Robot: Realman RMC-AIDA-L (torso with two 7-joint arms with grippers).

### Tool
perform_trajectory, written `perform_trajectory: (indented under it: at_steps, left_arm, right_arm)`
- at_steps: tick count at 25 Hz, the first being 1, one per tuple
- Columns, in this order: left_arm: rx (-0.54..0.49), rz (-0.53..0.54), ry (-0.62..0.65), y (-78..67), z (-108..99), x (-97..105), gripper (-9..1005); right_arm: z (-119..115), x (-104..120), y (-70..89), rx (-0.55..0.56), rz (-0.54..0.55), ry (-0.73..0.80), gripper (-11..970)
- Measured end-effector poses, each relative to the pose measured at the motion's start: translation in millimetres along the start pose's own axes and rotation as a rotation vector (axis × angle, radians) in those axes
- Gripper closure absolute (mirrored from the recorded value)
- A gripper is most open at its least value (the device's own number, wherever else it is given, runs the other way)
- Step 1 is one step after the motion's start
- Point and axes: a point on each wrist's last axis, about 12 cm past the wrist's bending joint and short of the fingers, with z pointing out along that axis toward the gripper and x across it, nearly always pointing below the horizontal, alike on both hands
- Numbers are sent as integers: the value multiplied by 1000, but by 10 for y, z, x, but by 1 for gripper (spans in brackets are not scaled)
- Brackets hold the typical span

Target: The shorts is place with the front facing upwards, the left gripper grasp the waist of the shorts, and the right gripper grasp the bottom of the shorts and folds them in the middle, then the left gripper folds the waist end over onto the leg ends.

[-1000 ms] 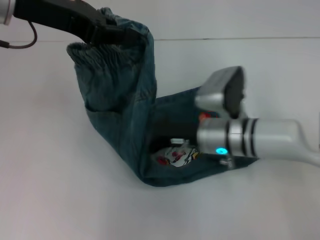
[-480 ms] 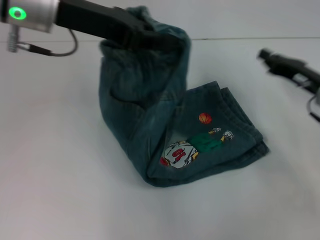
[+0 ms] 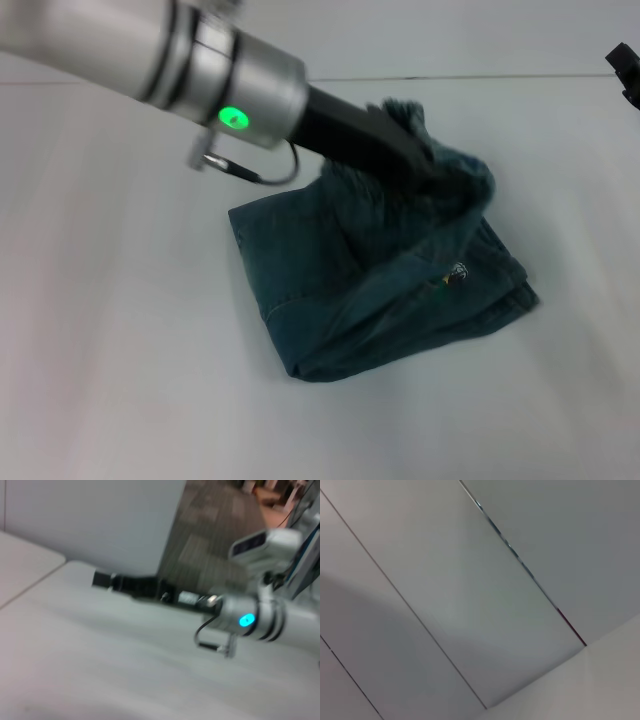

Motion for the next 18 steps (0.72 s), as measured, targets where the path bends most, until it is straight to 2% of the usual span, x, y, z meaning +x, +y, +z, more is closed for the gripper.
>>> perform_trajectory:
  at_steps: [2,8,14,18]
  left_arm:
    - [-21,-12,31,31,185,39,941]
    - [-77,-36,43,67,484,132,940]
    - [-88,-58,32,78,532,198,766]
    - [-74,-81,-31,80,486,219,573]
  right_arm:
    - [-8,20,9,-5,5,1,901]
    - [-28,77,8,5,26,10,897]
    - [-31,88,9,5,27,15,893]
    - [-20,112,23,1,27,25,891]
